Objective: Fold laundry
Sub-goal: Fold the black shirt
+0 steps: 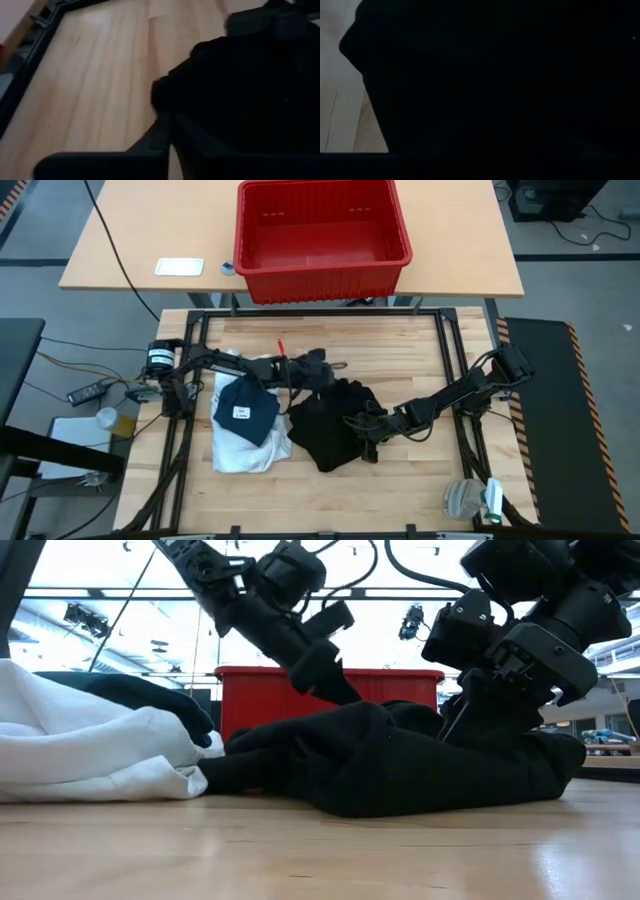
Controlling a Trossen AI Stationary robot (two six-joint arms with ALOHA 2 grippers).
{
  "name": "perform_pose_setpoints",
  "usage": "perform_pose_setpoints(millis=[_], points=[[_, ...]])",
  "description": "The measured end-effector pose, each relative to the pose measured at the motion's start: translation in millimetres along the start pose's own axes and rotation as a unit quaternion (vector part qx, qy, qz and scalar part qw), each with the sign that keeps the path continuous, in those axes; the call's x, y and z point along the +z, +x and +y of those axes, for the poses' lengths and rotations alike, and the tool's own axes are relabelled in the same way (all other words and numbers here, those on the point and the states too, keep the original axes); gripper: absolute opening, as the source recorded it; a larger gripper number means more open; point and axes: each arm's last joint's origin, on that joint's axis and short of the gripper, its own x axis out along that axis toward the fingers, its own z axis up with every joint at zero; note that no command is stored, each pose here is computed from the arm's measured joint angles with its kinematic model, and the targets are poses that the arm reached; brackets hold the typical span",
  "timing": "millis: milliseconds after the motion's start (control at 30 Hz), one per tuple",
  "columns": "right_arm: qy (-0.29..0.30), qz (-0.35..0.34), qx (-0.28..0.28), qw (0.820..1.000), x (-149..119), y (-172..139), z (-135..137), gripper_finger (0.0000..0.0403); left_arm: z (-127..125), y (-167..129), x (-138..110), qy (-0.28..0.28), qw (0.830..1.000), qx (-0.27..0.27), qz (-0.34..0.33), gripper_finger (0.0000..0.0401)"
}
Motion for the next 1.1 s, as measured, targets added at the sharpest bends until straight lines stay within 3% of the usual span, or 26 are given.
perform_pose_setpoints(millis=[167,233,300,367,467,700,800,933,1100], points=[[0.002,0.0,0.0,1.0,0,0,0,0.0213,0,-2,8,0.006,0.996,0.088,0.027,0.0106],[0.004,-0.001,0.0,1.0,0,0,0,0.0213,3,-3,15,0.004,0.994,0.101,0.036,0.0138],[0.004,-0.001,0.0,1.0,0,0,0,0.0213,3,-5,24,0.004,0.998,0.063,0.03,0.0159],[0.004,-0.001,0.0,1.0,0,0,0,0.0213,-3,-8,34,0.006,1.0,-0.011,0.024,0.017],[0.014,-0.004,-0.009,1.0,0,0,-1,0.0213,-18,-14,44,0.014,0.994,-0.109,0.027,0.0171],[0.025,-0.014,-0.02,0.999,1,0,-1,0.0213,-89,-23,22,0.013,0.981,-0.187,0.051,0.0146],[0.026,-0.014,-0.019,0.999,1,0,-1,0.0213,-112,-29,20,0.004,0.984,-0.17,0.057,0.0142],[0.029,-0.014,-0.019,0.999,1,0,-1,0.0213,-121,-26,9,0.008,0.992,-0.094,0.089,0.0142],[0.032,-0.065,-0.012,0.997,19,-18,10,0.0213,-123,-20,-2,-0.023,0.988,-0.087,0.127,0.0142]])
